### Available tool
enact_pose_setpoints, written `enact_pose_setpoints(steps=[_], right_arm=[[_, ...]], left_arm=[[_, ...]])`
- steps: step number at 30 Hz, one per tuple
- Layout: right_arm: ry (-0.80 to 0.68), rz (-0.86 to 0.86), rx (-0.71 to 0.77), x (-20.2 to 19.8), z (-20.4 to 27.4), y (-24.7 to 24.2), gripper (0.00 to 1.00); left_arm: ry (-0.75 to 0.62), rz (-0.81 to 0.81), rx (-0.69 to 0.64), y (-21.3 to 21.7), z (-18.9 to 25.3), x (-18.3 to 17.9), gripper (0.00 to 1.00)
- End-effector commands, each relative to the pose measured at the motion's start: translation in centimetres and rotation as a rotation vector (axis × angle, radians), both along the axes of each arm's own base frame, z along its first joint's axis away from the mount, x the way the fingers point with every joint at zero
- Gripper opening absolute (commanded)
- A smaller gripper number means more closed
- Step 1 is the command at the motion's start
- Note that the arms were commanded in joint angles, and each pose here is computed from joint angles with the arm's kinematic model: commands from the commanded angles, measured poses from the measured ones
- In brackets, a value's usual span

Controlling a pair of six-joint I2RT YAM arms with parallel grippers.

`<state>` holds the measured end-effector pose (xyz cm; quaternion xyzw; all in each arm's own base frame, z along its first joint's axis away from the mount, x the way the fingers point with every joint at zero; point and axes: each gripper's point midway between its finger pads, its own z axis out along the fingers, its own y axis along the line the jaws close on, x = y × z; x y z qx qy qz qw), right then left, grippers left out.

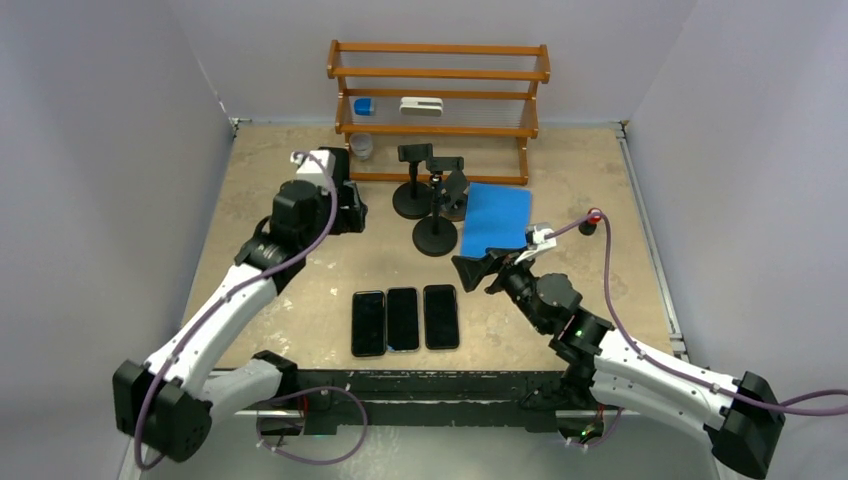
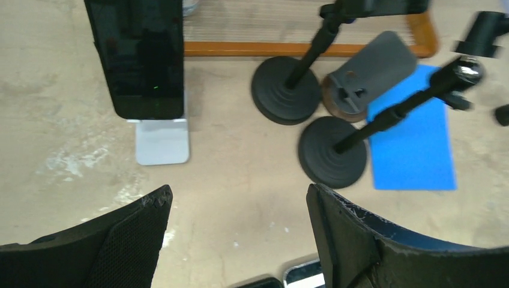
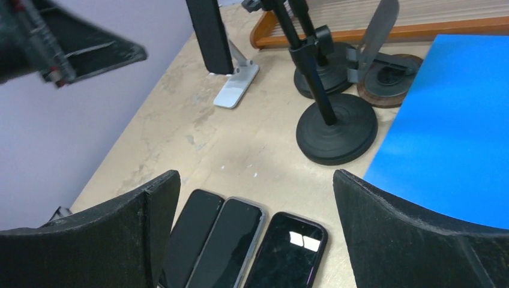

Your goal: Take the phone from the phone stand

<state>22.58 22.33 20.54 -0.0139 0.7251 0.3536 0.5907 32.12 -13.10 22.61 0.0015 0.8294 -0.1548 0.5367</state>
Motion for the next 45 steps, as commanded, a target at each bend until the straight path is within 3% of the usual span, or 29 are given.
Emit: enact_pose_setpoints(steps=[1, 2, 3, 8, 16, 19, 29, 45], right_arm=[[-0.052, 0.064, 0.051, -0.6, 2.5, 1.1, 0.98], [-0.051, 0.069, 0.052, -0.6, 2.6, 1.2, 0.98], [-0.052, 0.071, 0.052, -0.7, 2.6, 1.2, 0.98], [-0.071, 0.073, 0.069, -1.1, 3.3, 0.7, 0.98], [-0.084, 0.083, 0.098, -1.7, 3.7, 0.2, 0.98], [-0.085, 0.086, 0.098, -1.7, 3.6, 0.3, 0.98], [-0.078, 0.087, 0.083, -1.6, 3.5, 0.5, 0.98], [-0.075, 0.075, 0.071, -1.3, 3.0, 0.4, 0.98]], left_arm=[[-0.002, 0.048, 0.156, 1.9, 1.0, 3.5, 0.8], [0.001, 0.041, 0.161, 1.9, 0.9, 4.3, 0.89], [0.008, 0.035, 0.156, 1.9, 0.7, 5.0, 0.92], [0.048, 0.063, 0.034, 3.7, -0.5, 8.1, 0.94], [0.052, 0.123, 0.013, 6.4, -3.8, 9.7, 0.94], [-0.022, 0.082, -0.004, 5.8, -3.2, 9.8, 0.94], [-0.003, 0.151, -0.044, 6.1, -6.4, 12.3, 0.96], [-0.082, 0.121, 0.093, 6.9, -8.7, 14.5, 0.96]])
